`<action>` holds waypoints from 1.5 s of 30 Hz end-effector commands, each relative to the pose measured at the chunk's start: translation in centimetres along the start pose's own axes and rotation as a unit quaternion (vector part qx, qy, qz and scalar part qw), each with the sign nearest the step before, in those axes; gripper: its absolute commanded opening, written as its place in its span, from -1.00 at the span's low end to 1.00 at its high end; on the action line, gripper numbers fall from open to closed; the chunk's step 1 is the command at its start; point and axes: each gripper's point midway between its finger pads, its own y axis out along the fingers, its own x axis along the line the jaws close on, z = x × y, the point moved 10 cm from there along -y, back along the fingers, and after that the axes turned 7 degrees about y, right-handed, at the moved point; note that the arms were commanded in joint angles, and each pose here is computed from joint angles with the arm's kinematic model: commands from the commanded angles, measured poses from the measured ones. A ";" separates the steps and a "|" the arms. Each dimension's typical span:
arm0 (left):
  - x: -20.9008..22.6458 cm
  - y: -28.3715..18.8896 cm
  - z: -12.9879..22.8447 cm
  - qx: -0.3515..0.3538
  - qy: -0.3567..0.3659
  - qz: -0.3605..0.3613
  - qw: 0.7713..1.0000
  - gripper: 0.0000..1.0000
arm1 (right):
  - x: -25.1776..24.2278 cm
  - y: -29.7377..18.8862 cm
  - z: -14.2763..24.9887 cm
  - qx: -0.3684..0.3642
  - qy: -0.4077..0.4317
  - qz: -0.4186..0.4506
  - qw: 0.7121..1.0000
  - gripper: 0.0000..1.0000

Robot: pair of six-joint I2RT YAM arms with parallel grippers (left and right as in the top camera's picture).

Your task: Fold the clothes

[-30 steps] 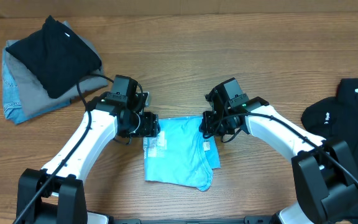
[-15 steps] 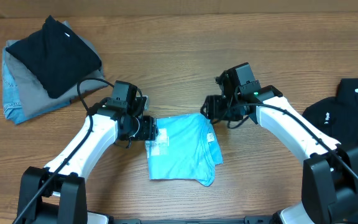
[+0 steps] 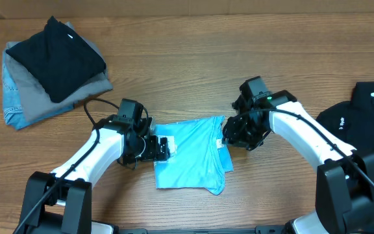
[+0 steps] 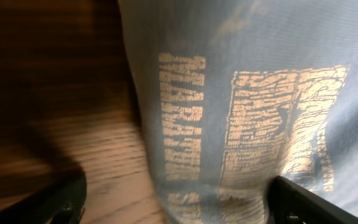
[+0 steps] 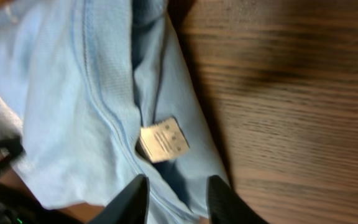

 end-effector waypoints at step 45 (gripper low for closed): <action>-1.2 3.4 1.9 -0.018 -0.148 0.233 0.961 0.66 | -1.5 4.3 1.2 0.014 0.142 -0.055 0.988 -0.60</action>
